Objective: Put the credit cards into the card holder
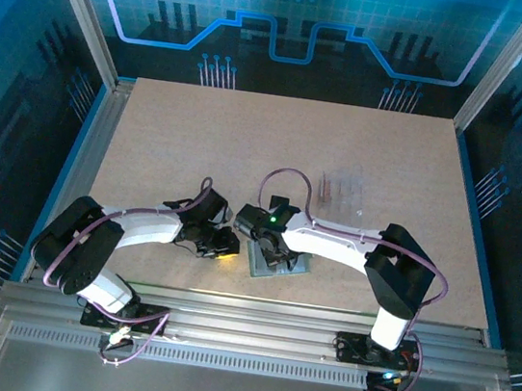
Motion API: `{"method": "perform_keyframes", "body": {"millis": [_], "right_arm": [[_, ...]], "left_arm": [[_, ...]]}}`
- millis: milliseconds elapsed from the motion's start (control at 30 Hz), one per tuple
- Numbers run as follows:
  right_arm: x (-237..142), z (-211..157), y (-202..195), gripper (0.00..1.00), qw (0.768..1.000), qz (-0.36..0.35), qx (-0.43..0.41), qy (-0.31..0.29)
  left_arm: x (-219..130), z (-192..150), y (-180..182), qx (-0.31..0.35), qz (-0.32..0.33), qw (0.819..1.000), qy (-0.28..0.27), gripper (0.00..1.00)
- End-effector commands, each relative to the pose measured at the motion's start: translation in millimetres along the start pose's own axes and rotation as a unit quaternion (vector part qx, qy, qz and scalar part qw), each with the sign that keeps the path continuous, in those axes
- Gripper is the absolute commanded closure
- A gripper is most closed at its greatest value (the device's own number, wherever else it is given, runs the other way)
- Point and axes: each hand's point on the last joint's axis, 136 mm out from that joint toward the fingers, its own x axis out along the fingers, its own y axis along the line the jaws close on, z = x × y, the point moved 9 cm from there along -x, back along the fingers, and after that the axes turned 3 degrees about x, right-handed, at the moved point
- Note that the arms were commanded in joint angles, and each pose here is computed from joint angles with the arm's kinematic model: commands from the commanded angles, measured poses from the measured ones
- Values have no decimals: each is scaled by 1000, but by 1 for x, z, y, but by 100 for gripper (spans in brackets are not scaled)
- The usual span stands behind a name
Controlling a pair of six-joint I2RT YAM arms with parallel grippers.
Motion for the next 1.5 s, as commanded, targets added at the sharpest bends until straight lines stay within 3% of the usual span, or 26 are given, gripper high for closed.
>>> {"method": "perform_keyframes", "body": {"millis": [0, 300, 600, 1000, 1467], "right_arm": [[3, -6, 7, 100, 1000, -25, -2, 17], [7, -12, 39, 100, 994, -103, -8, 22], [21, -19, 62, 100, 990, -128, 10, 50], [29, -26, 72, 100, 985, -142, 40, 88], [44, -22, 56, 100, 979, -141, 83, 124]], "left_arm": [[-12, 3, -7, 6, 0, 1000, -4, 77], [-33, 15, -27, 12, -10, 999, -33, 78], [-46, 18, -5, -31, 1, 997, -65, 78], [-48, 22, -7, -22, -4, 998, -63, 78], [-50, 29, -6, -26, -7, 997, -65, 78]]}}
